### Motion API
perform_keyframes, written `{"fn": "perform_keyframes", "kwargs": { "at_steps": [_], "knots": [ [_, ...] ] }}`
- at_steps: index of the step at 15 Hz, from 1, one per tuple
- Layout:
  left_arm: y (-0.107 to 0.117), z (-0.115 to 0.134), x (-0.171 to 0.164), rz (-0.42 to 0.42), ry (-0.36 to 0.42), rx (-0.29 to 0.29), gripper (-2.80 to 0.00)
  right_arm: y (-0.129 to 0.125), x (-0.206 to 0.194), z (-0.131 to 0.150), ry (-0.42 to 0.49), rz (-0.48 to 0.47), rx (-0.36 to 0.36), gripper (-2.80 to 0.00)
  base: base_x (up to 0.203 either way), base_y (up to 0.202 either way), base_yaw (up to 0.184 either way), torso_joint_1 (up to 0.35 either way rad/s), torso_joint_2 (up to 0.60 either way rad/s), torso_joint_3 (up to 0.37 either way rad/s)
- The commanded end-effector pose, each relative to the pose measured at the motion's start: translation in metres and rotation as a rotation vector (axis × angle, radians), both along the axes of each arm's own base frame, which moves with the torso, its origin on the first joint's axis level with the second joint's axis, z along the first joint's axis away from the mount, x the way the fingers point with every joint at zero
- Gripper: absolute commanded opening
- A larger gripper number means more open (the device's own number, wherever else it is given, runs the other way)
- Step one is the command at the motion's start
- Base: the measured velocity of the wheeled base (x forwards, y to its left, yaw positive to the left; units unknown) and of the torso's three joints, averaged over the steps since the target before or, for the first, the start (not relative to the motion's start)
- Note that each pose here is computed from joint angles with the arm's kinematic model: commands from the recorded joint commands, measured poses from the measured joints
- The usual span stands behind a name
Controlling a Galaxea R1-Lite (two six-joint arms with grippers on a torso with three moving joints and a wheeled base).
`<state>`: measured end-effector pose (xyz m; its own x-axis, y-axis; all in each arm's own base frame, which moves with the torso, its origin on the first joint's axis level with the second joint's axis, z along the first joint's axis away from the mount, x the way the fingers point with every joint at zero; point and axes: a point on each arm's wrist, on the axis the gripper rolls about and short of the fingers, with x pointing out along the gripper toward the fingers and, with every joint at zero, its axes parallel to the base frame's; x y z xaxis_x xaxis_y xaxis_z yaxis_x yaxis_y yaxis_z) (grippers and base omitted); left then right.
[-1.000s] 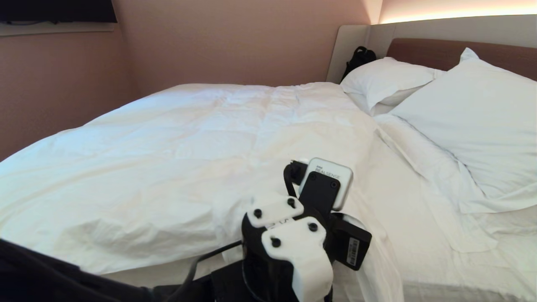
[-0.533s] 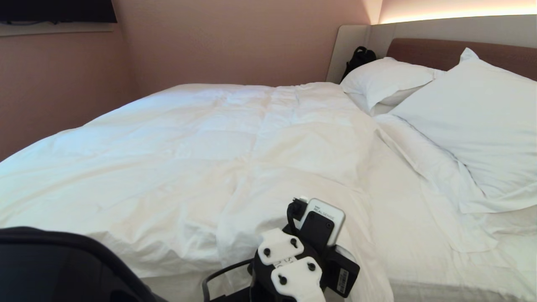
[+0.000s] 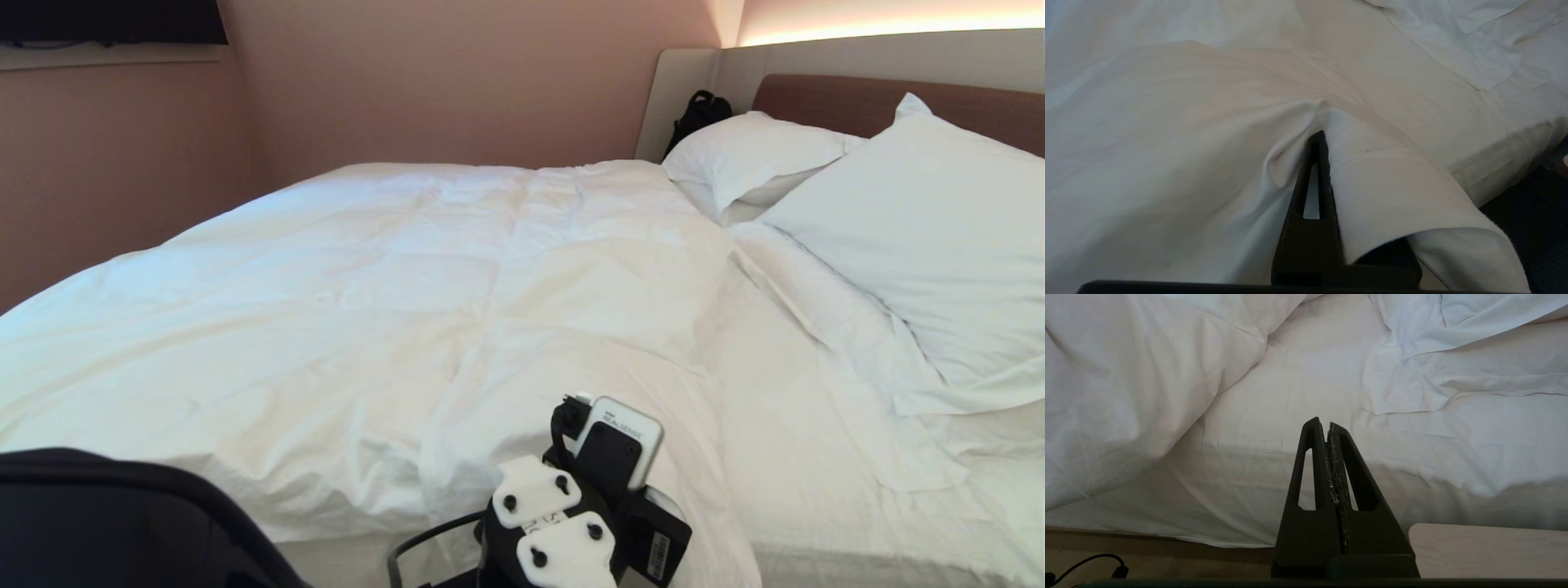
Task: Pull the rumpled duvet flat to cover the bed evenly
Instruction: Flatten the corners of the folded blanket
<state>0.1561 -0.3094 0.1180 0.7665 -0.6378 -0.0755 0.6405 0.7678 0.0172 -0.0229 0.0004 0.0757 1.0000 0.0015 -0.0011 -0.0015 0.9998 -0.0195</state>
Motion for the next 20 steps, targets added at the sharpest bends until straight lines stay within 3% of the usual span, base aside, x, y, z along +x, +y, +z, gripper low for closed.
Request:
{"fn": "perform_keyframes", "kwargs": {
  "at_steps": [1, 2, 3, 10, 11, 15, 20],
  "knots": [
    [0.002, -0.004, -0.001, 0.002, -0.017, 0.026, -2.8, 0.0, 0.0, 0.0, 0.0, 0.0, 0.0, -2.8, 0.0, 0.0, 0.0, 0.0, 0.0, 0.0],
    [0.006, -0.009, -0.002, 0.0, -0.034, 0.068, -2.8, 0.0, 0.0, 0.0, 0.001, 0.001, 0.0, -2.8, 0.0, 0.0, 0.0, 0.0, 0.0, 0.0],
    [0.007, -0.011, -0.002, -0.002, -0.051, 0.074, -2.8, 0.0, 0.0, 0.0, 0.002, 0.001, 0.0, -2.8, 0.0, 0.0, 0.0, 0.0, 0.0, 0.0],
    [0.012, -0.008, -0.002, 0.005, -0.08, 0.07, -2.8, 0.0, 0.0, 0.0, 0.003, 0.0, 0.0, -2.8, 0.0, 0.0, 0.0, 0.0, 0.0, 0.0],
    [0.013, -0.009, -0.002, 0.005, -0.081, 0.077, 0.0, 0.0, 0.0, 0.0, 0.002, 0.001, 0.0, -2.8, 0.0, 0.0, 0.0, 0.0, 0.0, 0.0],
    [0.012, -0.002, -0.001, 0.008, -0.114, 0.042, 0.0, 0.0, 0.0, 0.0, 0.002, 0.002, 0.0, -2.8, 0.0, 0.0, 0.0, 0.0, 0.0, 0.0],
    [0.033, 0.038, 0.004, 0.055, -0.17, -0.024, 0.0, 0.0, 0.0, 0.0, 0.002, 0.0, 0.0, -2.8, 0.0, 0.0, 0.0, 0.0, 0.0, 0.0]
  ]
}}
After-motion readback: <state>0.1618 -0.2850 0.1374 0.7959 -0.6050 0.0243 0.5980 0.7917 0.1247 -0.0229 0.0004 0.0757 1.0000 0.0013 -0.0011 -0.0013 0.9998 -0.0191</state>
